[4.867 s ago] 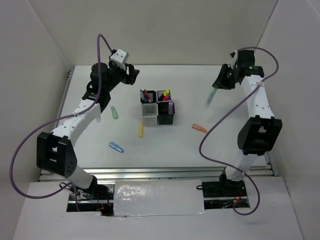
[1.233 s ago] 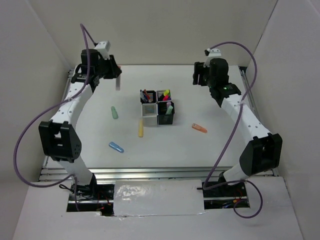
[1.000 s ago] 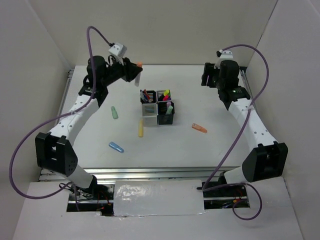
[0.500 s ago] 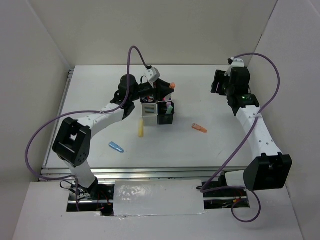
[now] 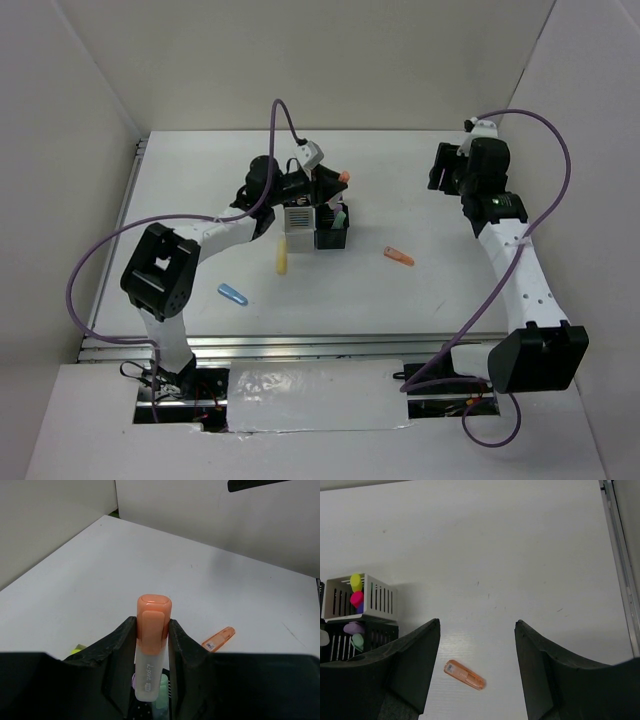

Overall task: Sort the stationery into containers
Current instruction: Place the pen in the storage box.

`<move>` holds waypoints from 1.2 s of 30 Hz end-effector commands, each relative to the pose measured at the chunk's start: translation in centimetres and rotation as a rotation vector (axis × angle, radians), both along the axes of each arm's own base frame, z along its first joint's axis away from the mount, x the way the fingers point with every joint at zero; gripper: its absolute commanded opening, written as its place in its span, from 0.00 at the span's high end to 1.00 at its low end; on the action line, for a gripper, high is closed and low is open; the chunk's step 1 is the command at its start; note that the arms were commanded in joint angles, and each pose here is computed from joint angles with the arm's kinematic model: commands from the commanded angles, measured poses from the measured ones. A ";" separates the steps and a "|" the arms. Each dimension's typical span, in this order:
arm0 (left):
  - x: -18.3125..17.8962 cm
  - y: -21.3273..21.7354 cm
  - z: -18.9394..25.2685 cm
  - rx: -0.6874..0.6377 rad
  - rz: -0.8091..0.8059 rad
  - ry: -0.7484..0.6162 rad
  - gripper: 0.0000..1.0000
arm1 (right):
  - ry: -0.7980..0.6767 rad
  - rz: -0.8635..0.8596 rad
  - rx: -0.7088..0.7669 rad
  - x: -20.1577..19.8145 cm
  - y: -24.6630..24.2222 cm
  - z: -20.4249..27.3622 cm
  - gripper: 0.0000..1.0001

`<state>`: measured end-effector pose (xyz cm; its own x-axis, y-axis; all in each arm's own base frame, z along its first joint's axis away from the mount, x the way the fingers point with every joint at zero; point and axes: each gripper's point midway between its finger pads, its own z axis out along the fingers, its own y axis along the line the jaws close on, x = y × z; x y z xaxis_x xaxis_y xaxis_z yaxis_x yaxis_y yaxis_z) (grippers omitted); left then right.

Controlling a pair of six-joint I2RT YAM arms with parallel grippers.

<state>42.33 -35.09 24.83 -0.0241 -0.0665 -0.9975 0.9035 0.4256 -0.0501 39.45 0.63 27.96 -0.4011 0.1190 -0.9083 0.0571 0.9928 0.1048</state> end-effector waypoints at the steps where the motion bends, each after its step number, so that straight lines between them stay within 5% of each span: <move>1: 0.7 0.4 1.9 -0.041 0.011 -0.086 0.91 | -0.009 0.002 0.006 -0.8 -0.1 0.4 0.32; 13: 0.7 2.3 -0.5 -0.001 -0.002 -0.025 0.75 | -0.003 0.011 0.006 -1.0 0.1 0.2 0.31; 25: -1.0 2.0 -1.1 -0.018 -0.007 0.013 0.72 | 0.011 0.029 0.021 -1.0 0.5 -0.4 0.31; 36: -1.6 1.7 -1.5 -0.002 -0.014 0.016 0.47 | 0.016 0.037 0.014 -1.0 0.6 -0.6 0.30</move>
